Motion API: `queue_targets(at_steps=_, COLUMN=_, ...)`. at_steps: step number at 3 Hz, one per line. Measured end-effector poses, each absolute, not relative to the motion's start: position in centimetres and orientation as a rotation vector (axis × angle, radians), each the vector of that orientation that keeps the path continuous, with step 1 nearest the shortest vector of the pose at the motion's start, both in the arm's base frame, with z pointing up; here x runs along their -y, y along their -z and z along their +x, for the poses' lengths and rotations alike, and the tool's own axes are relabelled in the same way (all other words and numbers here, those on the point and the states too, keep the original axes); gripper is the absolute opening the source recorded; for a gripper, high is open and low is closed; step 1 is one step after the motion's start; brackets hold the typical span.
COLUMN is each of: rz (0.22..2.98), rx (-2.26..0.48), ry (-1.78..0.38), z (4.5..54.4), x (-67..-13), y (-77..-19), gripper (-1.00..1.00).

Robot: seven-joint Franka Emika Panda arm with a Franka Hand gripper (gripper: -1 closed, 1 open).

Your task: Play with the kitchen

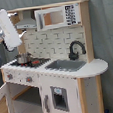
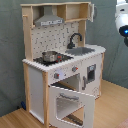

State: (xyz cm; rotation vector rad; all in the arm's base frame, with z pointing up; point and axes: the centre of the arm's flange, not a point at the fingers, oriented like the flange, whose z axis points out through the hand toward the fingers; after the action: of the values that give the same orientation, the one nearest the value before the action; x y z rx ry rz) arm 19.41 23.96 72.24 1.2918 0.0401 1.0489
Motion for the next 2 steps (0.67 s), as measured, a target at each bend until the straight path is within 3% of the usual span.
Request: queue_targets(at_steps=2, rz=1.355, rx=-0.027, ry=-0.87, z=18.7, x=-19.9, y=-74.1, gripper=1.0)
